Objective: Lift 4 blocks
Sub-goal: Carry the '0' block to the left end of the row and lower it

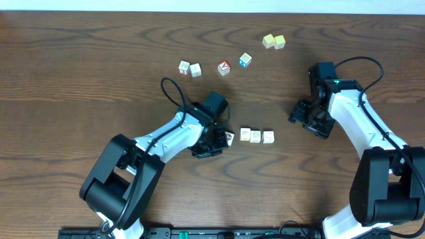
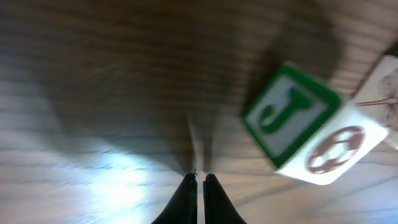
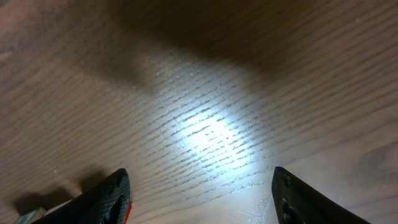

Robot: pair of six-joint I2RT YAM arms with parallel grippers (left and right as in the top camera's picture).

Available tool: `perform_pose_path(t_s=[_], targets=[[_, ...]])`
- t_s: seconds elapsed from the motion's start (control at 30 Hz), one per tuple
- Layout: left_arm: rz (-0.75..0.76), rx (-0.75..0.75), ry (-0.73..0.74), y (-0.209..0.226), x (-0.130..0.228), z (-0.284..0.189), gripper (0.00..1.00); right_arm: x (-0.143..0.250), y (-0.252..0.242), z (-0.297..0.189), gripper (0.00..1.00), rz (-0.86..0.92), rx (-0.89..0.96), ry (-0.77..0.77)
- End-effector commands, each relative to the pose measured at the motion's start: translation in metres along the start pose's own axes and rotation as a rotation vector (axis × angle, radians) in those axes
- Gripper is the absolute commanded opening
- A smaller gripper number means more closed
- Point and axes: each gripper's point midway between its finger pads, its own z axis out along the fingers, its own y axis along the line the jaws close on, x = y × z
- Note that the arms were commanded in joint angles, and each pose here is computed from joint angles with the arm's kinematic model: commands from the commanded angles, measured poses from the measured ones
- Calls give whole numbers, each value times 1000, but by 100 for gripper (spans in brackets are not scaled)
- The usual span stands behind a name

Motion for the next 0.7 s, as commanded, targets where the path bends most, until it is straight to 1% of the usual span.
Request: perform_pose_path(t_s=[0.0,0.17,0.43,0.67], targets=[[-31,3,-20,-2,-1,2,7,0,0,-5,70,-8,1,-16],[-3,1,-72,-6,-7,6,8,0,0,-5,71,-8,0,-17],[43,0,-69,-16,1,20,8,0,0,-5,71,-8,0,-18],[55,15,-94,-21,-4,20,7,0,0,-5,71,-8,0,-17]])
